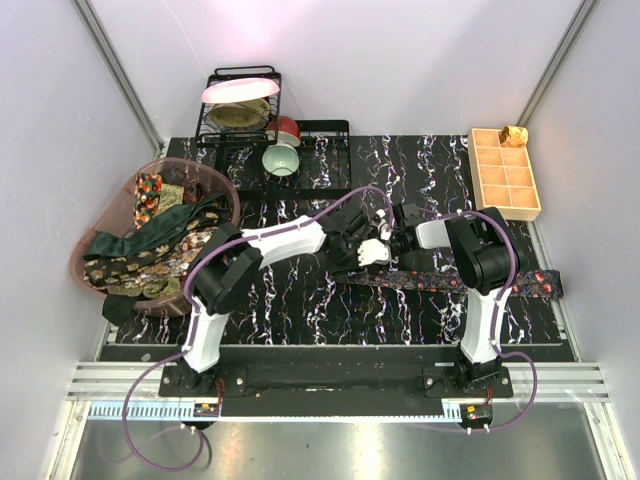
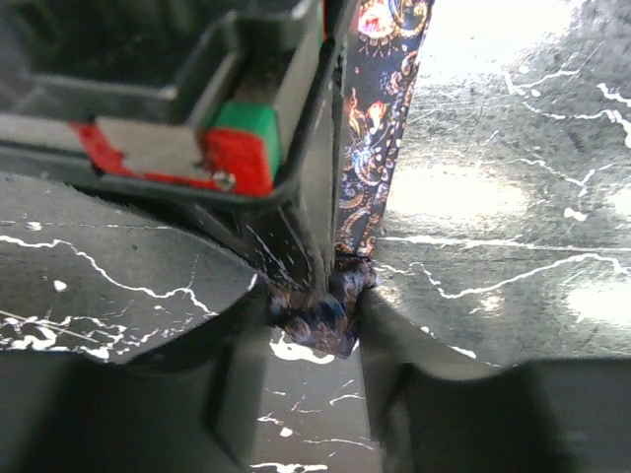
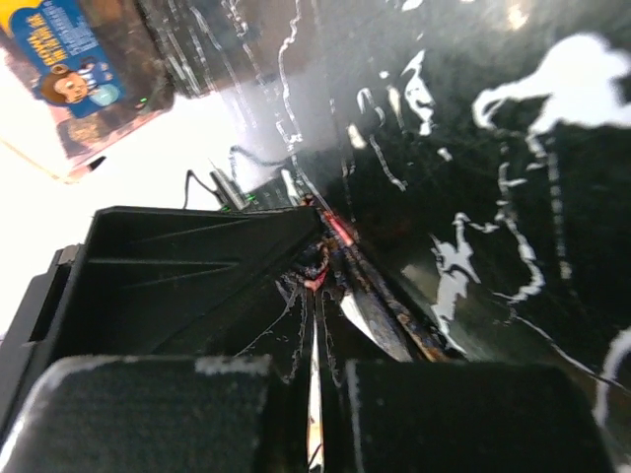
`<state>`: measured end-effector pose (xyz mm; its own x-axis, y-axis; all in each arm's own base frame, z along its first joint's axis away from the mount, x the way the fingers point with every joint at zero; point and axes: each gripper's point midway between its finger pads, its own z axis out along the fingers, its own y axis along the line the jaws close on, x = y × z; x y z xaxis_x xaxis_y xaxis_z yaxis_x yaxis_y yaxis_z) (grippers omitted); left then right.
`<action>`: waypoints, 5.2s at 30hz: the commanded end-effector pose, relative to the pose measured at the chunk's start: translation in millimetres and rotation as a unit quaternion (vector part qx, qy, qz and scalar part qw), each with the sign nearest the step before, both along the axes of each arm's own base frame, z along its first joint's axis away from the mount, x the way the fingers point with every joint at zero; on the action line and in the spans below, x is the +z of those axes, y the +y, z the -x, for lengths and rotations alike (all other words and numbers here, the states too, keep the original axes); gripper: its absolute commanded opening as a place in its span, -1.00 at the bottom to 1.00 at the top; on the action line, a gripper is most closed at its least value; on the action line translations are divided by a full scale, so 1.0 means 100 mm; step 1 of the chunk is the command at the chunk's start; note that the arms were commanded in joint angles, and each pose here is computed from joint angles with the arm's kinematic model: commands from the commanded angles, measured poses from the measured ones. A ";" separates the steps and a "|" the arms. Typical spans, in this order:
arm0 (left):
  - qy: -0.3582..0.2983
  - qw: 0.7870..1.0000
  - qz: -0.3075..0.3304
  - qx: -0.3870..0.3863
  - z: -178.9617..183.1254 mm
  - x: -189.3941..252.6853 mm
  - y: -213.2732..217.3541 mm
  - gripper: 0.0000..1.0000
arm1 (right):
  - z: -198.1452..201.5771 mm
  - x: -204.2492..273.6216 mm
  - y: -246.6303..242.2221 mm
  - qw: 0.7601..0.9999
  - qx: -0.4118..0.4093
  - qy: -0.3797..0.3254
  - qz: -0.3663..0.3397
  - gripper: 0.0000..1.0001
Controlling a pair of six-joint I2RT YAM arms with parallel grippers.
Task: Roll the ties
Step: Roll the tie at the center of the board.
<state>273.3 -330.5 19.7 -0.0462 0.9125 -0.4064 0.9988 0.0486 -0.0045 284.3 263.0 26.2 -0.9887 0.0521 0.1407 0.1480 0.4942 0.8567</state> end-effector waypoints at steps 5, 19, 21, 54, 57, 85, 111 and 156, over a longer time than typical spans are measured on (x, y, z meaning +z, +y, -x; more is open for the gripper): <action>0.065 0.998 0.005 0.025 0.17 -0.10 0.16 0.07 | -0.03 -0.13 -0.15 0.995 0.021 -0.038 0.092 -1.00; 0.059 0.984 0.158 0.062 0.01 0.18 0.09 0.47 | -0.06 -0.20 -0.30 0.986 0.033 -0.064 0.153 -1.00; 0.060 0.979 0.188 0.048 0.00 0.22 0.03 0.49 | -0.06 -0.22 -0.33 0.983 0.035 -0.067 0.164 -1.00; 0.047 0.991 0.118 0.039 0.10 -0.22 0.00 -0.41 | -0.11 0.15 -0.26 0.991 0.029 -0.078 0.105 -0.52; 0.039 0.996 0.073 0.042 0.13 -0.27 0.11 -0.42 | -0.13 0.38 -0.33 0.994 0.016 -0.079 0.074 -0.36; -0.023 0.998 -0.029 0.042 0.12 -0.26 0.09 -0.30 | -0.03 0.03 -0.17 0.999 0.012 -0.025 0.042 -0.62; 0.075 0.963 0.259 0.026 0.06 0.27 -0.21 0.61 | -0.01 -0.28 -0.51 0.980 0.055 -0.092 0.165 -1.00; -0.025 0.999 -0.015 0.034 0.18 -0.26 0.09 -0.36 | 0.08 0.32 -0.39 0.997 0.024 -0.059 0.043 -0.09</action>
